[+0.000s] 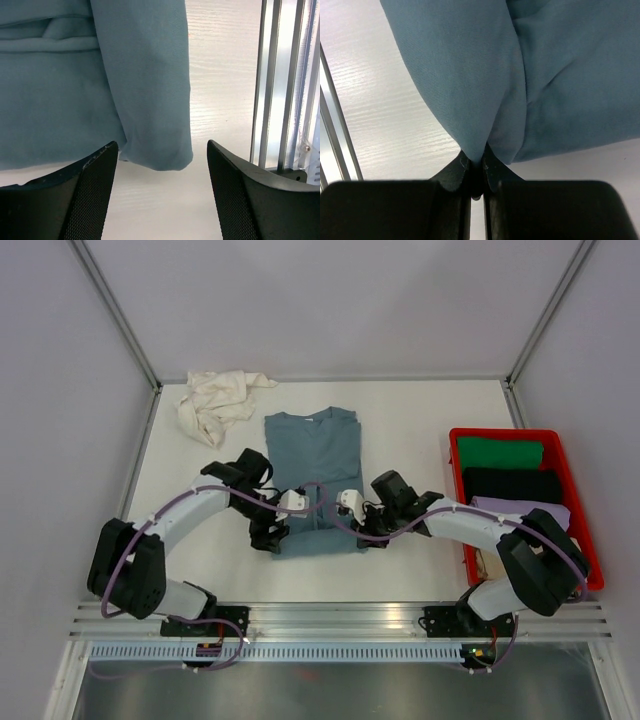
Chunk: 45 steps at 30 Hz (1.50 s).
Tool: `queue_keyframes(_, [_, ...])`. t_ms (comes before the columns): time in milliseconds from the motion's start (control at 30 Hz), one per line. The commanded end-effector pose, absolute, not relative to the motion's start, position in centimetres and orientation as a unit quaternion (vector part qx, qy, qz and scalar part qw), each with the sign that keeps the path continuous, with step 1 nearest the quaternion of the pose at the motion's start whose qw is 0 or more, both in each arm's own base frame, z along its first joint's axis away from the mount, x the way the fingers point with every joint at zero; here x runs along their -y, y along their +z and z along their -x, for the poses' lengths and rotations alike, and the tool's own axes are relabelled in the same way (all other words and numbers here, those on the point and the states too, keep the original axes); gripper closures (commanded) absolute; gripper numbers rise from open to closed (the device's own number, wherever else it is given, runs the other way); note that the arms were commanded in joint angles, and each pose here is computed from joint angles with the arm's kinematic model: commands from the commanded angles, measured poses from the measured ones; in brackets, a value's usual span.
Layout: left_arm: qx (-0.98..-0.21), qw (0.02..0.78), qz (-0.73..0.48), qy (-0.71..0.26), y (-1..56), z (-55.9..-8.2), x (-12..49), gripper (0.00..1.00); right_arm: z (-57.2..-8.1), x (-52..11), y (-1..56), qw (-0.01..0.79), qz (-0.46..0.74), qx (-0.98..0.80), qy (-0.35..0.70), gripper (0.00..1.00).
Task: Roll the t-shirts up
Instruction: Roll the tshirt
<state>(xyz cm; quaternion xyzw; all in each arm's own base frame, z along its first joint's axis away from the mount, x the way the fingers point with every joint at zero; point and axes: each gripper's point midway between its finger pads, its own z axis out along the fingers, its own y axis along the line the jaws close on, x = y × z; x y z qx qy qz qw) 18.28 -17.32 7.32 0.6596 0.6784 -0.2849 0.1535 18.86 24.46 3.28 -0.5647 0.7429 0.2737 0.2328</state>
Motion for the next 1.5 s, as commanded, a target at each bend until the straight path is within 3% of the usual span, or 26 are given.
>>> queue_keyframes(0, [-0.676,0.192,-0.642,-0.308,8.0,-17.8,18.4,0.23,-19.2,-25.6,4.5,0.24,0.557,-0.733,0.309,1.0])
queue_keyframes(233, [-0.736,0.168,-0.59,-0.285,4.8,-18.9,18.0,0.4,-19.6,-25.9,5.6,0.245,0.55,-0.733,0.317,1.0])
queue_keyframes(300, [-0.737,0.166,-0.591,-0.283,4.8,-18.7,17.8,0.61,-19.7,-26.4,6.6,0.243,0.542,-0.735,0.328,1.0])
queue_keyframes(333, [-0.736,0.167,-0.594,-0.279,4.9,-18.7,17.7,0.77,-19.2,-26.3,6.7,0.229,0.539,-0.739,0.334,1.0])
queue_keyframes(433, [-0.729,0.163,-0.603,-0.281,6.1,-18.2,17.4,0.89,-18.6,-26.9,7.4,0.195,0.51,-0.757,0.36,1.0])
queue_keyframes(933, [-0.698,0.065,-0.628,-0.338,7.7,-13.2,14.8,0.9,-12.7,-26.7,7.9,0.125,0.363,-0.795,0.47,0.99])
queue_keyframes(1100, [-0.722,0.071,-0.599,-0.338,6.6,-15.9,15.1,0.85,-14.9,-26.3,7.0,0.153,0.352,-0.821,0.423,0.8])
queue_keyframes(1300, [-0.744,0.066,-0.579,-0.326,4.9,-18.5,15.6,0.73,-16.9,-24.9,5.2,0.146,0.306,-0.857,0.387,0.75])
queue_keyframes(1367, [-0.745,0.061,-0.578,-0.328,4.5,-18.7,15.7,0.71,-16.9,-24.7,4.4,0.133,0.299,-0.865,0.381,0.69])
queue_keyframes(1467, [-0.748,0.059,-0.574,-0.328,4.2,-19.2,15.9,0.7,-16.7,-24.7,3.8,0.126,0.298,-0.866,0.381,0.71])
